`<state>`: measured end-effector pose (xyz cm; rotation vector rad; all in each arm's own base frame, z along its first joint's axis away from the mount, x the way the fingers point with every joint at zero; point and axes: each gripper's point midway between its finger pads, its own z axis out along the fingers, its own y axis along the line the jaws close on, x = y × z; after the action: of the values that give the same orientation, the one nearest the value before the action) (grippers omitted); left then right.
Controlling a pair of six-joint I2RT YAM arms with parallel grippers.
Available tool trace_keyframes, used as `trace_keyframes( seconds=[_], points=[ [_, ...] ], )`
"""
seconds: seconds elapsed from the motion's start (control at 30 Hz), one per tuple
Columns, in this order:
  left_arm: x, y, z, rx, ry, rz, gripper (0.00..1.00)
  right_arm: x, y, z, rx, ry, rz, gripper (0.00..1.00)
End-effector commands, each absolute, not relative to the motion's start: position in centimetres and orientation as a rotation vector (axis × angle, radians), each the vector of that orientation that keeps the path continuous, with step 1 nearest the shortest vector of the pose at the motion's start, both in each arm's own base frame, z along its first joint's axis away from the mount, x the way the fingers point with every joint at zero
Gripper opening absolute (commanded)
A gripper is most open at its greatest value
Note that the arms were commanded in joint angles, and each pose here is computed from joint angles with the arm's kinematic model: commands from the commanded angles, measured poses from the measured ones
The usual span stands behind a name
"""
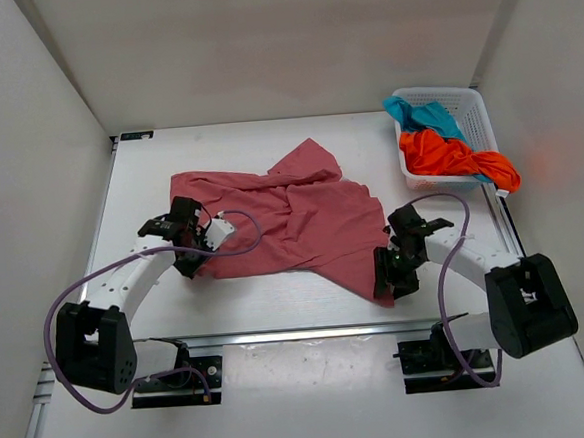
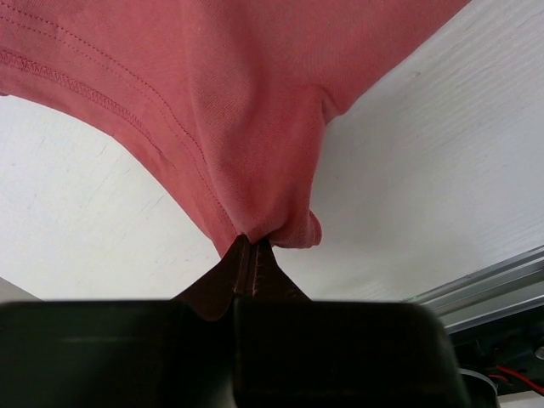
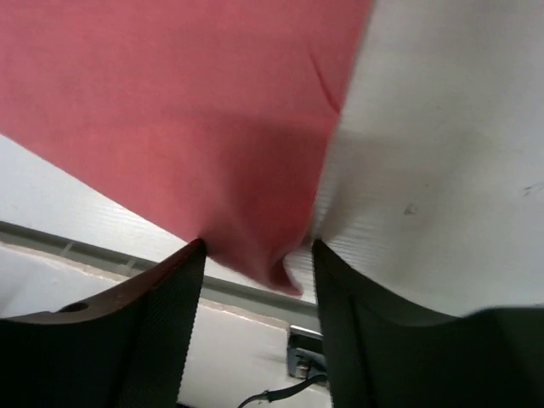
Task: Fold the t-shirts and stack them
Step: Flatten out the tshirt
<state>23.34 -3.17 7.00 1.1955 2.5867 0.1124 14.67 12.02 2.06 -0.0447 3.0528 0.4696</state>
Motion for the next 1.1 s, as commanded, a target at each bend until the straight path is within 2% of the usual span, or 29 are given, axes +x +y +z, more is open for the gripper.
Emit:
trace_keyframes(
  seconds=[0.0, 0.03, 0.07, 0.1, 0.13, 0.23, 0.3, 0.33, 0.37, 0.4, 0.43, 0.47, 0.5, 0.53, 0.57, 0.63, 0.67, 0.7, 0.77, 0.8, 0.93, 0.97, 1.07],
  points=[
    [23.8, -3.1, 7.8, 1.149, 2.553, 0.120, 0.00, 14.0, 11.6, 1.2, 0.025, 3.097, 0.466, 0.57],
    [23.7, -3.0, 7.6, 1.149, 2.560, 0.122, 0.00, 14.5, 11.9, 1.1, 0.007, 3.083, 0.487, 0.42],
    [23.9, -3.1, 7.7, 1.142, 2.552, 0.128, 0.00, 15.0, 12.4, 1.3, -0.021, 3.063, 0.525, 0.34],
    [24.0, -2.9, 7.5, 1.148, 2.552, 0.134, 0.00, 15.6, 12.6, 1.3, -0.044, 3.057, 0.543, 0.14],
    [24.4, -2.6, 7.5, 1.114, 2.554, 0.151, 0.00, 16.0, 12.6, 1.4, -0.048, 3.052, 0.556, 0.00],
    [26.9, -1.8, 7.8, 1.072, 2.529, 0.208, 0.00, 20.5, 12.9, 3.1, -0.125, 2.970, 0.550, 0.00],
    [30.4, -1.2, 9.7, 1.013, 2.497, 0.259, 0.00, 28.5, 13.9, 8.0, -0.192, 2.792, 0.548, 0.00],
    [33.7, -0.7, 11.8, 0.944, 2.457, 0.297, 0.00, 33.8, 14.0, 11.7, -0.212, 2.683, 0.512, 0.00],
    [37.6, 0.2, 16.7, 0.834, 2.360, 0.354, 0.00, 36.5, 13.6, 13.8, -0.195, 2.635, 0.490, 0.00],
    [41.8, 0.7, 22.0, 0.733, 2.250, 0.413, 0.00, 41.3, 13.6, 18.7, -0.168, 2.513, 0.491, 0.00],
    [44.2, 1.9, 23.5, 0.664, 2.228, 0.429, 0.00, 45.4, 12.7, 23.7, -0.070, 2.374, 0.523, 0.01],
    [47.5, 3.1, 30.3, 0.539, 2.092, 0.462, 0.00, 47.4, 11.4, 26.9, -0.018, 2.272, 0.561, 0.00],
    [48.9, 3.5, 38.3, 0.438, 1.918, 0.475, 0.00, 49.2, 11.5, 32.7, -0.047, 2.102, 0.595, 0.00],
    [49.9, 4.3, 40.6, 0.400, 1.864, 0.481, 0.00, 49.8, 11.5, 38.2, -0.115, 1.937, 0.583, 0.00],
    [49.9, 5.9, 46.4, 0.321, 1.719, 0.518, 0.00, 48.9, 11.6, 42.1, -0.181, 1.827, 0.531, 0.00],
    [49.1, 6.6, 49.5, 0.294, 1.598, 0.555, 0.00, 48.2, 11.5, 47.6, -0.222, 1.634, 0.328, 0.00],
    [46.8, 6.7, 53.4, 0.269, 1.463, 0.584, 0.00, 46.8, 12.1, 49.2, -0.250, 1.578, 0.266, 0.00],
    [47.4, 6.3, 49.5, 0.330, 1.519, 0.612, 0.00, 46.3, 13.0, 49.2, -0.257, 1.572, 0.272, 0.00],
    [44.7, 5.9, 49.3, 0.371, 1.465, 0.675, 0.00, 45.0, 12.9, 46.8, -0.298, 1.604, 0.238, 0.00],
    [44.4, 4.2, 46.4, 0.445, 1.520, 0.638, 0.00, 44.6, 13.1, 46.2, -0.296, 1.609, 0.235, 0.00],
    [42.7, 2.7, 38.2, 0.540, 1.712, 0.556, 0.00, 41.9, 12.8, 37.6, -0.290, 1.784, 0.218, 0.00],
    [41.7, 2.8, 38.0, 0.539, 1.715, 0.560, 0.00, 40.6, 12.8, 35.1, -0.293, 1.843, 0.210, 0.00],
    [38.1, 3.9, 31.8, 0.587, 1.857, 0.571, 0.00, 36.3, 12.5, 29.9, -0.255, 1.971, 0.217, 0.00]
  ],
)
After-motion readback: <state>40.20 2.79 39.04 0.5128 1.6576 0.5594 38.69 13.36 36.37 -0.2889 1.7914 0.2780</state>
